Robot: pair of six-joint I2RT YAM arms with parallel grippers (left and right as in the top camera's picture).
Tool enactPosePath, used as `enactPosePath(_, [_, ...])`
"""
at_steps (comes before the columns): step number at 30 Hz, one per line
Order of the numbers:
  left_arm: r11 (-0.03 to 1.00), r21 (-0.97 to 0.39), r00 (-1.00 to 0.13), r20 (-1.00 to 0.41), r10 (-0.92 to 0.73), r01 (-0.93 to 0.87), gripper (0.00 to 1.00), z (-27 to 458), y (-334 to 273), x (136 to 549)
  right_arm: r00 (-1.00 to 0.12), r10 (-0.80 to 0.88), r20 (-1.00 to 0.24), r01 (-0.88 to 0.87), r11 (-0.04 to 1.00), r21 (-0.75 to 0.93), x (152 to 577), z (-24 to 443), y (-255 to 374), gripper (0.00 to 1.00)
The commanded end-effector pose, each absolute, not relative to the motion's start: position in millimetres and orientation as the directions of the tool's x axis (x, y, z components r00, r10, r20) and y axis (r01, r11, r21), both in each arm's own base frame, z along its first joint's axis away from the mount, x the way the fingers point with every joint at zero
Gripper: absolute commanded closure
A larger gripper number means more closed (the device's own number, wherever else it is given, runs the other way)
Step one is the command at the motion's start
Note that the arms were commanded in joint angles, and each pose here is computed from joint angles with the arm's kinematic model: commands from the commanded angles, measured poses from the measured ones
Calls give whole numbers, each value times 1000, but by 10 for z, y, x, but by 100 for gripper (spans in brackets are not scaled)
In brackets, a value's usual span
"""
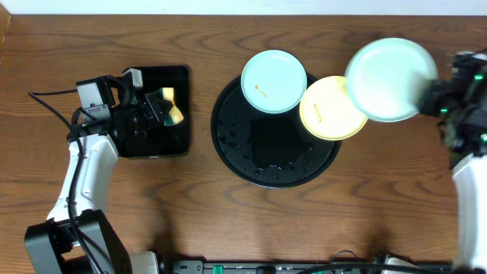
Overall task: Clean dirty plates on tray and stack at the side
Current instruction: 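Lift the green plate with the right gripper and carry it right, then set the green plate down on the table and release it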
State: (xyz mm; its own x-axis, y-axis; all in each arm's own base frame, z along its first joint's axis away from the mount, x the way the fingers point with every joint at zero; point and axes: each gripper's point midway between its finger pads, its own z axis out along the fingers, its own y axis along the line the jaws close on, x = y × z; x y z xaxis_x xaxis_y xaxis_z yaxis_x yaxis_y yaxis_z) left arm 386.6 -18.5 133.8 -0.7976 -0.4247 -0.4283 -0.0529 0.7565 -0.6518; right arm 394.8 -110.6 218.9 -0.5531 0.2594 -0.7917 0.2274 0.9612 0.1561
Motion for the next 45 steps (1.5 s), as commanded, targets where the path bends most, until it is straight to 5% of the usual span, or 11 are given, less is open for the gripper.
enactPosePath(1, [759, -650, -803, -432, -410, -37, 92, 1339, -202, 3840, -559, 370, -742, 266, 928, 262, 4035, 1923, -1354, 99])
enactPosePath(15, [779, -626, -805, -451, -385, -22, 92, 1317, -183, 3833, -627, 551, -550, 476, 830, 290, 4001, 426, -2175, 98])
enactPosePath(21, [779, -627, -805, -450, -385, -22, 92, 1317, -183, 3833, -623, 544, -562, 420, 839, 346, 4054, 568, -2109, 60])
enactPosePath(32, [803, -593, -798, -458, -392, -54, 92, 1273, -104, 3847, -780, 167, -603, -65, 937, 344, 4312, 1695, -1113, 53])
enactPosePath(40, [804, -592, -798, -458, -392, -55, 92, 1270, -101, 3847, -818, -224, -530, -328, 938, 110, 4427, 1415, -148, 44])
enactPosePath(45, [802, -594, -807, -440, -394, -67, 92, 1244, -109, 3811, -832, -302, -467, -363, 931, 46, 4435, 1194, 66, 51])
